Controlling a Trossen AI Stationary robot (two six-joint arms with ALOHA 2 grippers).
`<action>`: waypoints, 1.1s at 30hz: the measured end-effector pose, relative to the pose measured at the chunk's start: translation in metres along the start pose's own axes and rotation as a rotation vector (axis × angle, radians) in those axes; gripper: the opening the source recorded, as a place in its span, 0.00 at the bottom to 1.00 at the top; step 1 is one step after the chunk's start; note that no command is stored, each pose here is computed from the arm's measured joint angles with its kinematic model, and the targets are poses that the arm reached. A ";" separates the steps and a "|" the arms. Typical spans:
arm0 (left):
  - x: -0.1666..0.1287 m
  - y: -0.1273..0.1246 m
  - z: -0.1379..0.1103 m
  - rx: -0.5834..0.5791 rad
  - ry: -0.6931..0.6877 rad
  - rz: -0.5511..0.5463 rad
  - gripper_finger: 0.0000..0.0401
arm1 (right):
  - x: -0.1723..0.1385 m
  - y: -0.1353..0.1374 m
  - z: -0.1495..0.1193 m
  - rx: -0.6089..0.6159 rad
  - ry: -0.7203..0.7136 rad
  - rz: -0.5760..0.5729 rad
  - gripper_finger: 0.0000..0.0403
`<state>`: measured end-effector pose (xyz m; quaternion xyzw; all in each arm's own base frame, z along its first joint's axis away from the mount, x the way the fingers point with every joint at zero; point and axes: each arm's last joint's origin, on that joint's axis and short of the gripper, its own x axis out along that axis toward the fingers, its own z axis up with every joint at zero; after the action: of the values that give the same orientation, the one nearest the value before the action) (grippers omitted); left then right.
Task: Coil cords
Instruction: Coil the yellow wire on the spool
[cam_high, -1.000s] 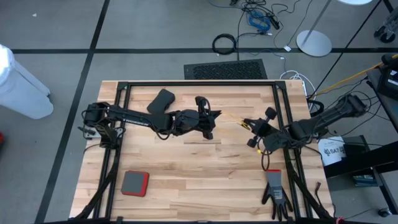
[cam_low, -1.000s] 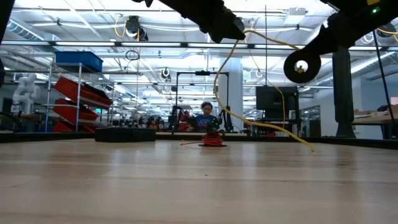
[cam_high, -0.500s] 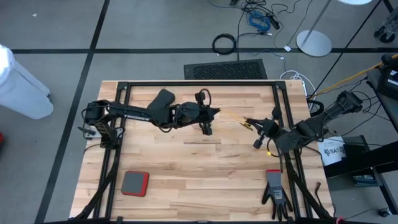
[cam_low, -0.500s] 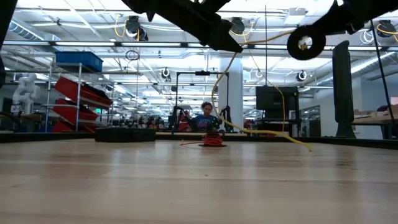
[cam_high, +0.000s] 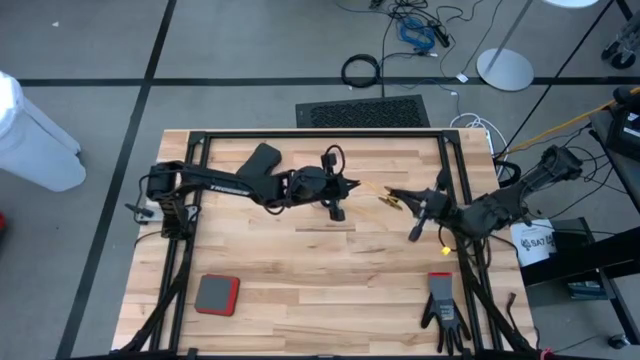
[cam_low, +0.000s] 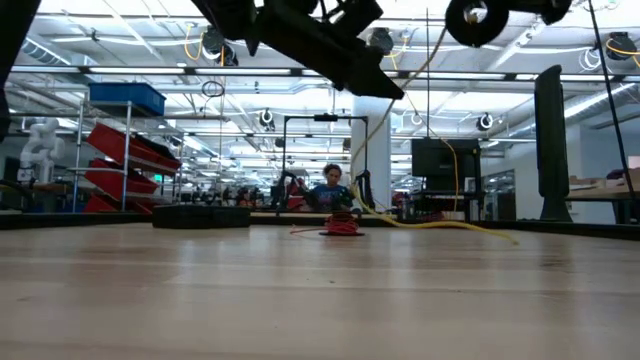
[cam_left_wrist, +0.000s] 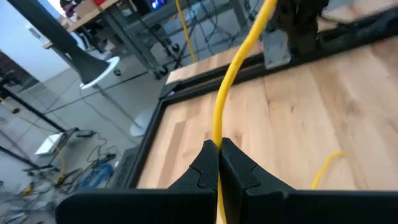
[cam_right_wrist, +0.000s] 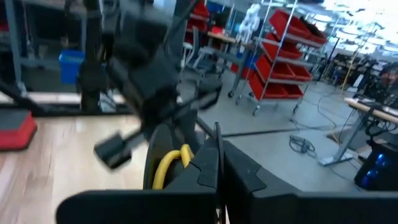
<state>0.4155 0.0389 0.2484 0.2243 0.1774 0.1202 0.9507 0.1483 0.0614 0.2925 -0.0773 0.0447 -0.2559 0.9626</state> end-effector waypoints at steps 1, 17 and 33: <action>0.002 -0.001 -0.001 -0.013 -0.014 -0.004 0.00 | 0.002 0.000 0.002 0.007 -0.012 -0.009 0.00; 0.010 -0.010 0.008 -0.086 -0.152 -0.046 0.00 | 0.081 0.015 -0.003 -0.034 -0.105 -0.273 0.00; 0.007 -0.022 0.013 -0.099 -0.162 -0.080 0.00 | 0.115 0.017 -0.042 -0.293 0.099 -0.397 0.00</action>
<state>0.4303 0.0167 0.2469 0.1787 0.1028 0.0722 0.9759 0.2505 0.0133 0.2433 -0.2107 0.1121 -0.4343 0.8686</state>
